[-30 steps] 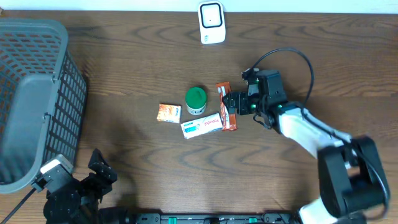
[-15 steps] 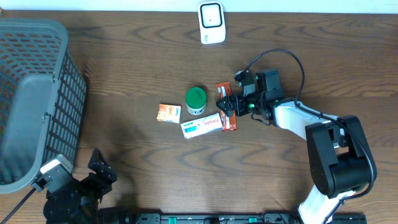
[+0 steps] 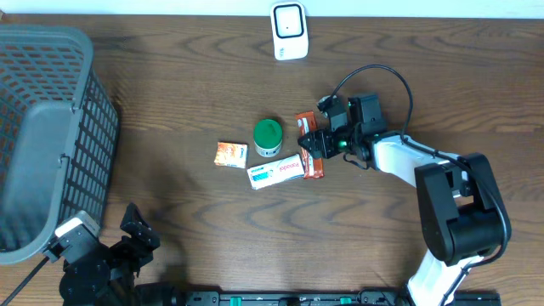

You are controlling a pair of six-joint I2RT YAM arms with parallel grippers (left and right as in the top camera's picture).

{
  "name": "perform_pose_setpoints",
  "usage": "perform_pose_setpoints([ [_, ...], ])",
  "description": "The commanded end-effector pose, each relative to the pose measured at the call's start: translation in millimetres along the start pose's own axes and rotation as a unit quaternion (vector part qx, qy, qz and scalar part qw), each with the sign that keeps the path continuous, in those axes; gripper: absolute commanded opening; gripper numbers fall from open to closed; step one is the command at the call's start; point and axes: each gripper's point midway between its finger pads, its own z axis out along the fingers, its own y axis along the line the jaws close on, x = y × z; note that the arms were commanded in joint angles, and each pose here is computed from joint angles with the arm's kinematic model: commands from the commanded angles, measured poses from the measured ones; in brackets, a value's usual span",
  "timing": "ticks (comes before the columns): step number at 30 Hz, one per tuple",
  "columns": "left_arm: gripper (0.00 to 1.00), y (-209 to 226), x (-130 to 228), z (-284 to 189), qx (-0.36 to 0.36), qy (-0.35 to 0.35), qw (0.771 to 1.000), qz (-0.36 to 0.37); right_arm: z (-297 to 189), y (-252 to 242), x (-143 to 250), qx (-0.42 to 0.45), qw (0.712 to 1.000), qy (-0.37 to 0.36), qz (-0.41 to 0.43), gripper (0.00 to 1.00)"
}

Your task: Scan the item barcode

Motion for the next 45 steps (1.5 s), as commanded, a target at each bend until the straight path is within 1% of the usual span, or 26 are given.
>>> perform_pose_setpoints([
  [1,0.87,2,0,0,-0.006,-0.002,1.000,-0.005,26,-28,96,0.044,0.989,0.121,0.069,0.65],
  [3,0.87,2,0,0,-0.006,-0.002,1.000,-0.005,29,-21,98,0.030,0.990,0.127,0.054,0.62],
  [6,0.87,2,0,0,-0.006,-0.002,1.000,-0.005,34,-13,103,0.029,0.990,0.135,0.040,0.64],
  [9,0.87,2,0,0,-0.006,-0.002,1.000,-0.005,40,-13,112,0.045,0.987,0.149,0.030,0.66],
  [10,0.87,2,0,0,-0.006,-0.002,1.000,-0.005,42,-14,115,0.048,0.987,0.154,0.028,0.63],
  [11,0.87,2,0,0,-0.006,-0.002,1.000,-0.005,44,-14,119,0.048,0.986,0.159,0.029,0.57],
  [15,0.88,2,0,0,-0.006,-0.002,1.000,-0.005,50,-20,137,0.049,0.982,0.179,0.039,0.07],
  [16,0.87,2,0,0,-0.006,-0.002,1.000,-0.005,51,-21,138,0.050,0.981,0.181,0.041,0.01],
  [18,0.87,2,0,0,-0.006,-0.002,1.000,-0.005,51,-22,134,0.050,0.983,0.173,0.040,0.01],
  [20,0.87,2,0,0,-0.006,-0.002,1.000,-0.005,48,-20,121,0.049,0.985,0.156,0.047,0.01],
  [22,0.87,2,0,0,-0.006,-0.002,1.000,-0.005,39,-12,102,0.038,0.989,0.136,0.051,0.01],
  [24,0.87,2,0,0,-0.006,-0.002,1.000,-0.005,23,-2,74,0.036,0.992,0.105,0.059,0.01],
  [25,0.87,2,0,0,-0.006,-0.002,1.000,-0.005,6,4,49,0.043,0.994,0.072,0.063,0.01],
  [26,0.87,2,0,0,-0.006,-0.002,1.000,-0.005,-5,6,34,0.052,0.995,0.050,0.065,0.01],
  [27,0.87,2,0,0,-0.006,-0.002,1.000,-0.005,-23,8,15,0.072,0.995,0.019,0.073,0.01],
  [29,0.87,2,0,0,-0.006,-0.002,1.000,-0.005,-55,8,-11,0.116,0.989,-0.031,0.088,0.01],
  [32,0.87,2,0,0,-0.006,-0.002,1.000,-0.005,-103,10,-37,0.172,0.975,-0.096,0.106,0.01],
  [33,0.87,2,0,0,-0.006,-0.002,1.000,-0.005,-124,9,-43,0.200,0.964,-0.122,0.124,0.01],
  [37,0.87,2,0,0,-0.006,-0.002,1.000,-0.005,-175,3,-49,0.272,0.932,-0.178,0.159,0.02],
  [39,0.87,2,0,0,-0.006,-0.002,1.000,-0.005,-187,-6,-37,0.304,0.913,-0.183,0.204,0.02],
  [42,0.87,2,0,0,-0.006,-0.002,1.000,-0.005,-183,-18,-3,0.329,0.886,-0.152,0.288,0.01],
  [45,0.88,2,0,0,-0.006,-0.002,1.000,-0.005,-164,-30,28,0.340,0.869,-0.123,0.339,0.01],
])
